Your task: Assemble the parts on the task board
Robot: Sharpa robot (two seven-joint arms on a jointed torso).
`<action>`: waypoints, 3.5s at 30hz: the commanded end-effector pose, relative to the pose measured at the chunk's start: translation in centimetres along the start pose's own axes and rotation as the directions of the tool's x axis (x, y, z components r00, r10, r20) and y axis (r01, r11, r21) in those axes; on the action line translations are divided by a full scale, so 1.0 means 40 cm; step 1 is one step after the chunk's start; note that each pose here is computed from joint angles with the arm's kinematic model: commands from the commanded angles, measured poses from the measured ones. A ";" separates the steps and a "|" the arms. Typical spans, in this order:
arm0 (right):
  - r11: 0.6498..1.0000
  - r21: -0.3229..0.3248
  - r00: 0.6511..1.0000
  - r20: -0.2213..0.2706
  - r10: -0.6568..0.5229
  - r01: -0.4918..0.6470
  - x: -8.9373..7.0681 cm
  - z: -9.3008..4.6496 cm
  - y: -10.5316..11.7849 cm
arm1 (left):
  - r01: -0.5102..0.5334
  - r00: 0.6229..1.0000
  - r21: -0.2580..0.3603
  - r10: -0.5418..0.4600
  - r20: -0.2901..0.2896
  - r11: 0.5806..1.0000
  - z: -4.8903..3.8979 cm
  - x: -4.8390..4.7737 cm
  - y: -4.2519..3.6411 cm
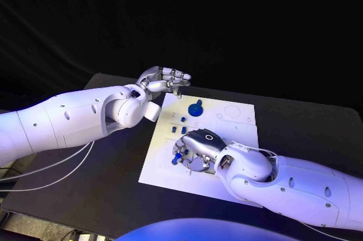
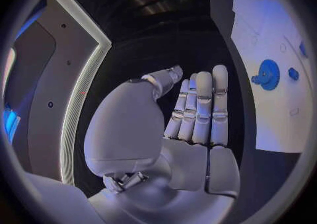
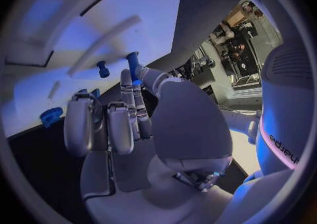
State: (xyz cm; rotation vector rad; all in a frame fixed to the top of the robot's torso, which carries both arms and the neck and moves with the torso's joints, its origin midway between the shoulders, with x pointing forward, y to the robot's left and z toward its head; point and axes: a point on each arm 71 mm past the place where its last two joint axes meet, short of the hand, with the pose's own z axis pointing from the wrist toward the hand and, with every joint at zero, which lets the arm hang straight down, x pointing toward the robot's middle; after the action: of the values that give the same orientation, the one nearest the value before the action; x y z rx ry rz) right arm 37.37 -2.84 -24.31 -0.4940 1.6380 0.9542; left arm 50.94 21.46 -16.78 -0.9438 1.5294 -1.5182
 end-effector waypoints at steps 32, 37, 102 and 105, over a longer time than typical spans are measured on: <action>0.999 0.037 0.999 0.042 -0.020 0.018 0.004 0.006 -0.002 | 0.002 1.000 0.003 -0.002 -0.017 1.000 -0.002 0.003 -0.003; 1.000 0.021 0.992 0.128 0.017 -0.020 -0.015 -0.011 -0.006 | 0.002 1.000 0.002 -0.002 -0.016 1.000 -0.003 0.001 -0.003; 0.763 0.602 0.965 0.049 0.256 -0.233 0.006 -0.368 -0.243 | -0.003 1.000 -0.017 0.003 -0.003 1.000 -0.022 -0.025 0.014; 0.767 0.603 0.967 0.031 0.255 -0.221 0.013 -0.364 -0.240 | -0.003 1.000 -0.018 0.003 -0.002 1.000 -0.023 -0.026 0.014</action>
State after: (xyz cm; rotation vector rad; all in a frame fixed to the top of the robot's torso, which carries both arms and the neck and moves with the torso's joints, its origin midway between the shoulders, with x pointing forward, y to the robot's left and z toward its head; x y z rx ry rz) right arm 35.68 -20.08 -26.91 0.1903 1.9394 0.5720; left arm 50.68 23.05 -17.40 -0.9594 1.5419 -1.4845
